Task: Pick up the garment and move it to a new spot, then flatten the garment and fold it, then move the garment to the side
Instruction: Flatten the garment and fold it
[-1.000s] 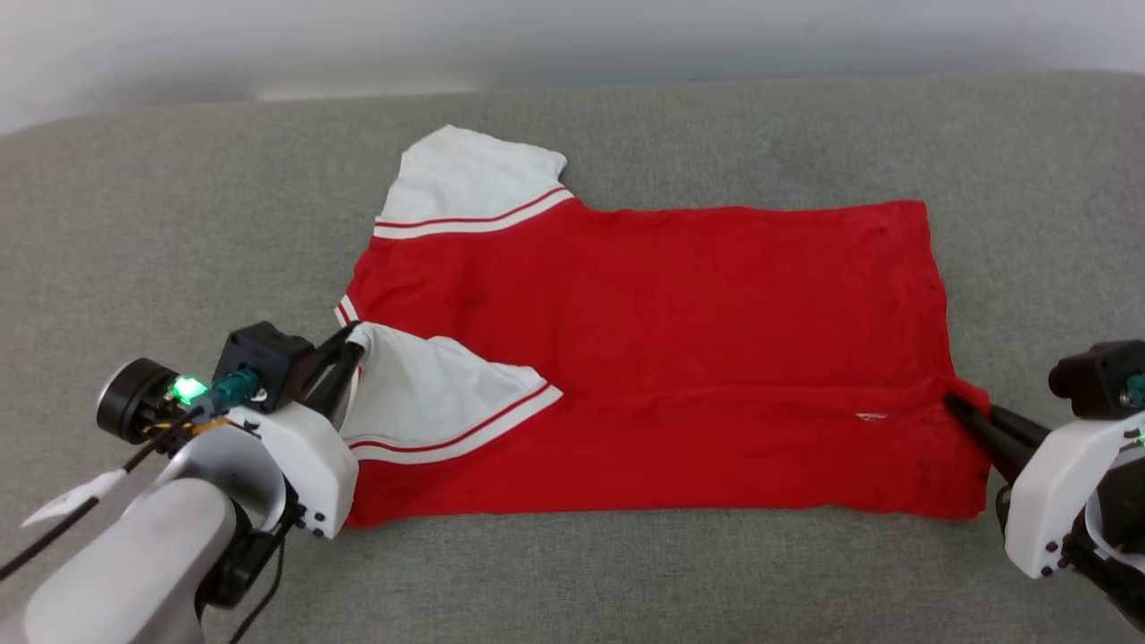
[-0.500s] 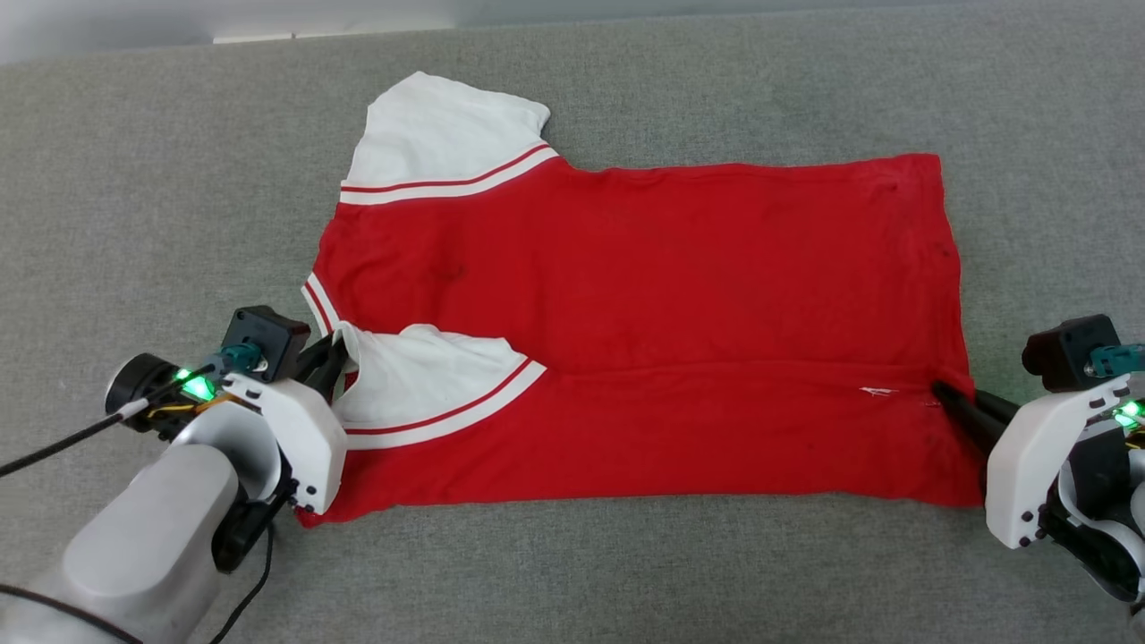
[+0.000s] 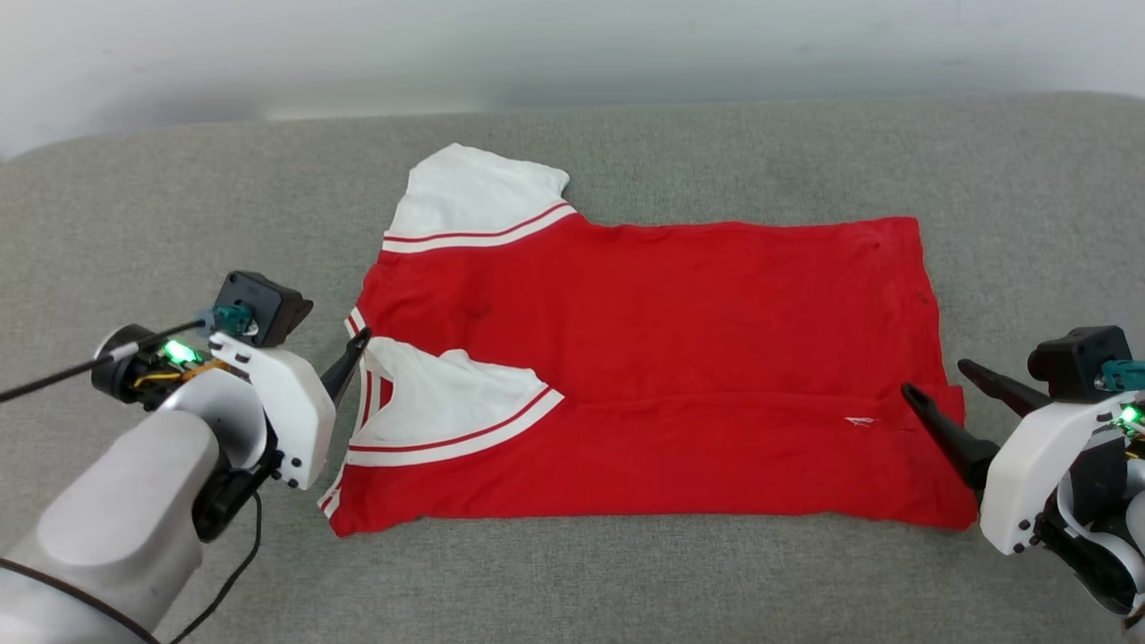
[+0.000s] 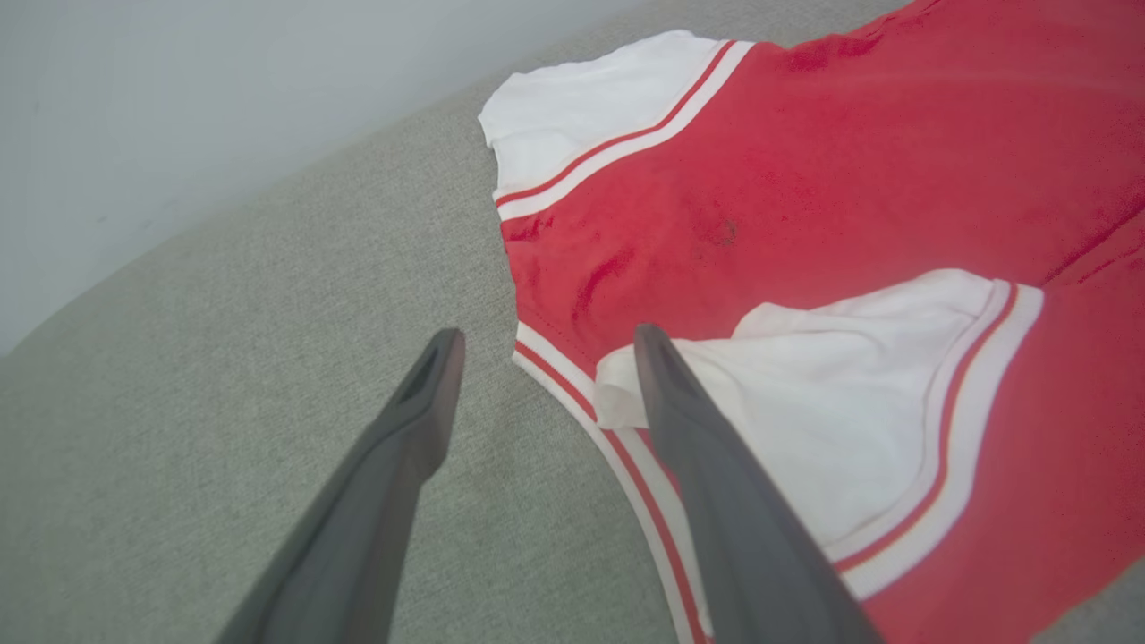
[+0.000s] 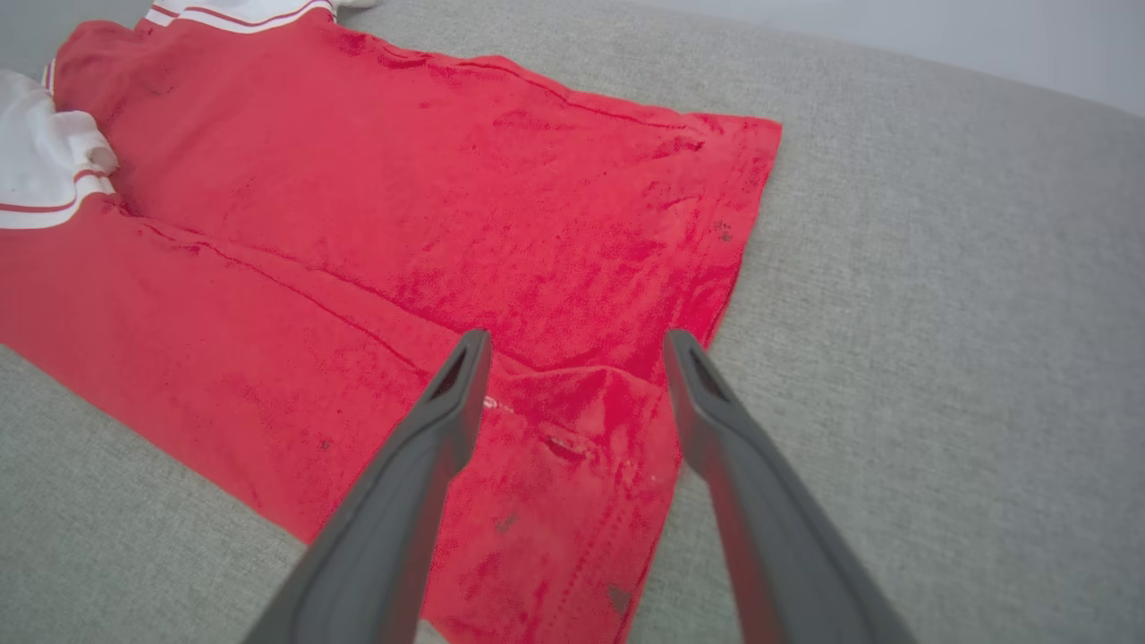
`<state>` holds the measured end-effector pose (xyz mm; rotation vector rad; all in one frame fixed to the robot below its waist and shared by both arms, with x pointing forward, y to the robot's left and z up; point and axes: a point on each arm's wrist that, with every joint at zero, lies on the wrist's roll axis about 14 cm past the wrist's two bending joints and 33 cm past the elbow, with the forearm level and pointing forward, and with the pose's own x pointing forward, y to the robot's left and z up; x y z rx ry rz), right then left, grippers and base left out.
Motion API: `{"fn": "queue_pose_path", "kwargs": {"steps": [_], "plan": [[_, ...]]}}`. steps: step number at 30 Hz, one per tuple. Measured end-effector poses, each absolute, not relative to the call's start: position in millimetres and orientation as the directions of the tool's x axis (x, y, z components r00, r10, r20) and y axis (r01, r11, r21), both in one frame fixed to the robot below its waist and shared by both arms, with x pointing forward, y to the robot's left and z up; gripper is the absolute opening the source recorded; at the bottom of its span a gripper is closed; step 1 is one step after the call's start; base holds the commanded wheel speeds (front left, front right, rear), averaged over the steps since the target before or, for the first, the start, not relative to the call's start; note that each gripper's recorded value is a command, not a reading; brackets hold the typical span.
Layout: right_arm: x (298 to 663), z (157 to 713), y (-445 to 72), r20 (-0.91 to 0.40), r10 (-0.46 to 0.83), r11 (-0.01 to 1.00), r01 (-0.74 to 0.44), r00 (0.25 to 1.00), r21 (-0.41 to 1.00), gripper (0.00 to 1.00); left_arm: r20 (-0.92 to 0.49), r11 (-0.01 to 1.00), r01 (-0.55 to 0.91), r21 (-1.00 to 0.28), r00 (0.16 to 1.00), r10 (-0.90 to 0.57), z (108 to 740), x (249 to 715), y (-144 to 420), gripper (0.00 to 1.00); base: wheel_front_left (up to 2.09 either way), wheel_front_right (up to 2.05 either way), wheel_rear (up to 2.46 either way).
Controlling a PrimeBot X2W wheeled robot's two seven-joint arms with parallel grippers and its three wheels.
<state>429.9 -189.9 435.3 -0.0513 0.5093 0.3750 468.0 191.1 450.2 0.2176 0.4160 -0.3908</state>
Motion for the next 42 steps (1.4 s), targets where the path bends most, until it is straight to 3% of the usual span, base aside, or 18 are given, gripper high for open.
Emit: {"fn": "queue_pose_path", "kwargs": {"steps": [7, 19, 25, 31, 32, 33, 34, 42], "plan": [[427.0, 456.2, -179.1, -0.433, 0.362, 0.921, -0.387, 0.826, 0.032, 1.00, -0.507, 0.900, 0.425, 0.097, 0.799, -0.323, 482.5, 460.7, 196.7, 1.00, 0.00, 0.00, 0.00], [417.5, 451.4, -170.0, -0.481, 0.381, 0.909, -0.414, 0.789, 0.040, 1.00, -0.867, 0.865, 0.492, -0.100, 0.384, -0.319, 441.3, 403.1, 188.8, 1.00, 0.00, 0.00, 0.00], [412.0, 439.1, -171.9, -0.524, 0.377, 0.911, -0.408, 0.764, 0.060, 1.00, -0.931, 0.876, 0.457, -0.155, 0.228, -0.284, 405.8, 382.4, 190.7, 1.00, 0.00, 0.00, 0.00], [410.4, 430.1, -177.8, -0.549, 0.362, 0.918, -0.390, 0.754, 0.069, 1.00, -0.951, 0.879, 0.436, -0.191, 0.141, -0.276, 379.3, 371.4, 188.4, 1.00, 0.00, 0.00, 0.00], [410.1, 429.1, -177.9, -0.551, 0.361, 0.918, -0.389, 0.752, 0.070, 1.00, -0.950, 0.880, 0.430, -0.200, 0.136, -0.282, 377.8, 371.1, 187.4, 0.86, 0.00, 0.00, 0.00], [411.5, 430.4, -178.3, -0.549, 0.361, 0.919, -0.389, 0.754, 0.070, 1.00, -0.950, 0.879, 0.434, -0.199, 0.136, -0.282, 376.9, 371.2, 187.0, 0.18, 0.00, 0.00, 0.00], [413.5, 433.1, -178.8, -0.543, 0.361, 0.919, -0.388, 0.758, 0.069, 1.00, -0.949, 0.876, 0.441, -0.197, 0.137, -0.283, 376.5, 371.3, 186.4, 0.00, 0.00, 0.00, 0.00], [433.4, 468.5, -196.9, -0.572, 0.323, 0.909, -0.415, 0.754, -0.033, 1.00, -0.926, 0.861, 0.470, -0.195, 0.201, -0.320, 390.4, 376.4, 180.7, 0.00, 0.00, 0.00, 0.00]]}}
